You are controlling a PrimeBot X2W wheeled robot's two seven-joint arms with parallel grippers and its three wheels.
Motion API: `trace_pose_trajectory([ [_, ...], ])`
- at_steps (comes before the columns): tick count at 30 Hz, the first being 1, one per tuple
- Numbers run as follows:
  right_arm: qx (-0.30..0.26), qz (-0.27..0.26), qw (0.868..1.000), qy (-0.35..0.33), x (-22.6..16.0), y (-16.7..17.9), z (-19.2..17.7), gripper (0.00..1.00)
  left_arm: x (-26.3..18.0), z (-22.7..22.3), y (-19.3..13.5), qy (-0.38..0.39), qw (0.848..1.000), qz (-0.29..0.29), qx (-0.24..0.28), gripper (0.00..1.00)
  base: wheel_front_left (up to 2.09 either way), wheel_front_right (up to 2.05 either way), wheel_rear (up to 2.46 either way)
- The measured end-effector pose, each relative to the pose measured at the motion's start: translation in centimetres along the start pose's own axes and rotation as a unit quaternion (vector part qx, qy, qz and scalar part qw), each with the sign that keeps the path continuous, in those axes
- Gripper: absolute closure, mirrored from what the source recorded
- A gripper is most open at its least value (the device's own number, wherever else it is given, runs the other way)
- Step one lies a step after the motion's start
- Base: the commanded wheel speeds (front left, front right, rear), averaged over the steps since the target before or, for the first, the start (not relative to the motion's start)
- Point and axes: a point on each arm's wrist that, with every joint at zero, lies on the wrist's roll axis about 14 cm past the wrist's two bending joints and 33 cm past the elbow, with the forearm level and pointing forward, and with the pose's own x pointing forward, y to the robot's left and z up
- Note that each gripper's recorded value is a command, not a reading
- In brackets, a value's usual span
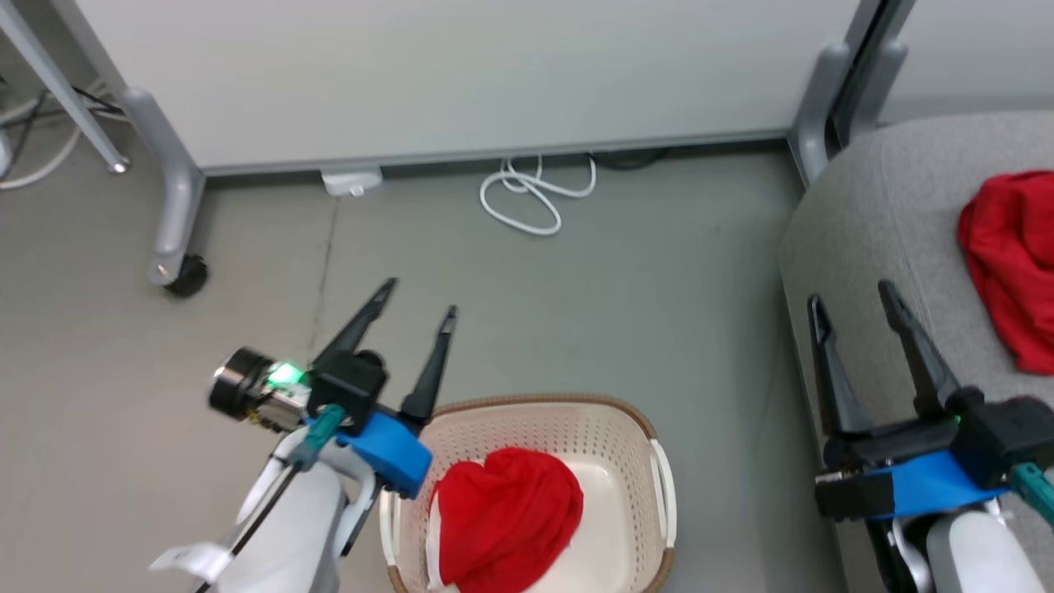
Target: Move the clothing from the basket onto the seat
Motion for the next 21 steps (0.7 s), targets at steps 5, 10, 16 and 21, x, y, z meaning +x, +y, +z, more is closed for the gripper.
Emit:
trace_pose_trajectory([
  [5,-0.012,0.007,1.000,-0.001,2.5,-0.8,-0.9,0.00,3.0,-5.1,-3.7,0.079,0.993,-0.092,0.011,0.00,0.00,0.00,0.00],
  [10,-0.018,0.006,1.000,0.005,5.0,-1.9,-2.8,0.00,4.7,-10.9,-6.4,0.157,0.974,-0.163,0.022,0.00,0.00,0.00,0.00],
  [16,-0.022,0.006,0.999,0.024,7.1,-2.9,-6.2,0.00,5.1,-18.0,-8.8,0.240,0.941,-0.236,0.037,0.00,0.00,0.00,0.00],
  [21,-0.031,0.004,0.998,0.046,8.3,-3.9,-9.7,0.00,5.2,-23.4,-10.2,0.298,0.911,-0.280,0.049,0.00,0.00,0.00,0.00],
])
